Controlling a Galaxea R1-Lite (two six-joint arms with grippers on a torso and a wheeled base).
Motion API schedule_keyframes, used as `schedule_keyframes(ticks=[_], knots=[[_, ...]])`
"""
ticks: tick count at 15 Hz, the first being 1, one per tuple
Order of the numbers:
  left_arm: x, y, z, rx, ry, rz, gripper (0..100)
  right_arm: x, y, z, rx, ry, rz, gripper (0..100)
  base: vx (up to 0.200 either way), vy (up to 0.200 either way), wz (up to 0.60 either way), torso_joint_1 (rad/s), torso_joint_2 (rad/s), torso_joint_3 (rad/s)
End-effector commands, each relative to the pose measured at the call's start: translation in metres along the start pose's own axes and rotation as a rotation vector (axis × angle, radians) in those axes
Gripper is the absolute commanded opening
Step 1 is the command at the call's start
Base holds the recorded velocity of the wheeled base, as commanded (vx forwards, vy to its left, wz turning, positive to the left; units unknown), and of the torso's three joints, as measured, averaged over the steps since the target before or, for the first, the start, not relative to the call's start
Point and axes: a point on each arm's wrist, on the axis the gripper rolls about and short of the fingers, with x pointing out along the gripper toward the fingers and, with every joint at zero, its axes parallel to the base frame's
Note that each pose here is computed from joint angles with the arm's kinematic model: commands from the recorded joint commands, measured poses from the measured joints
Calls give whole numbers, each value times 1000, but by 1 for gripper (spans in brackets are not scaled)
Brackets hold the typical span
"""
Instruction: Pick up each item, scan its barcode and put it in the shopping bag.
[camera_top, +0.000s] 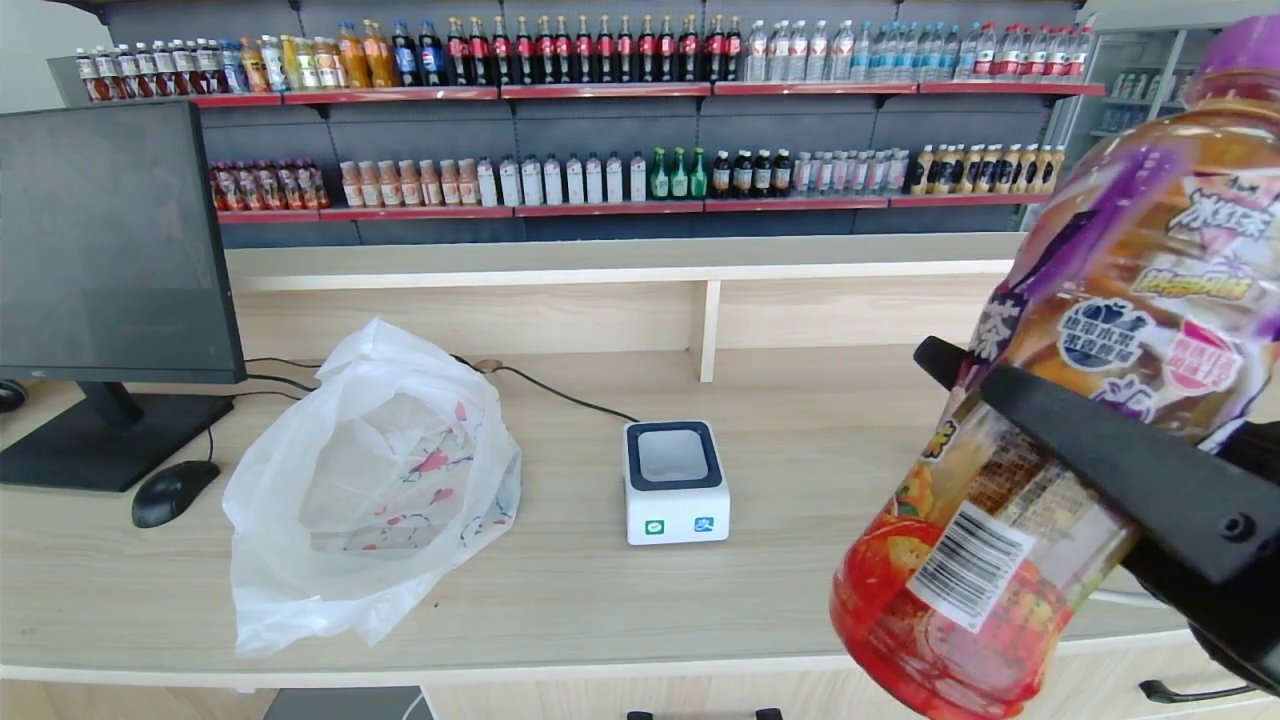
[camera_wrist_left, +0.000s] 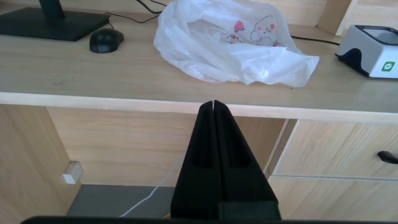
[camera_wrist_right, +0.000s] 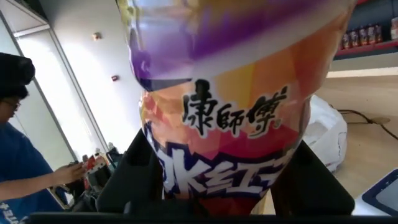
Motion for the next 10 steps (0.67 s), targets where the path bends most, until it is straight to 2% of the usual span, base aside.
schedule_keyframes(ticks=[1, 3, 6, 7, 10], knots=[[0, 0, 0, 0, 0, 0, 0, 4, -11, -12, -52, 45, -32, 0, 0, 0, 0, 0, 0, 0], [0, 0, 0, 0, 0, 0, 0, 4, -20, -16, -111, 65, -79, 0, 0, 0, 0, 0, 0, 0], [0, 0, 0, 0, 0, 0, 0, -11, -31, -38, -275, 185, -144, 0, 0, 0, 0, 0, 0, 0], [0, 0, 0, 0, 0, 0, 0, -11, -33, -40, -320, 193, -151, 0, 0, 0, 0, 0, 0, 0], [0, 0, 0, 0, 0, 0, 0, -13, -46, -35, -419, 129, -421, 0, 0, 0, 0, 0, 0, 0]])
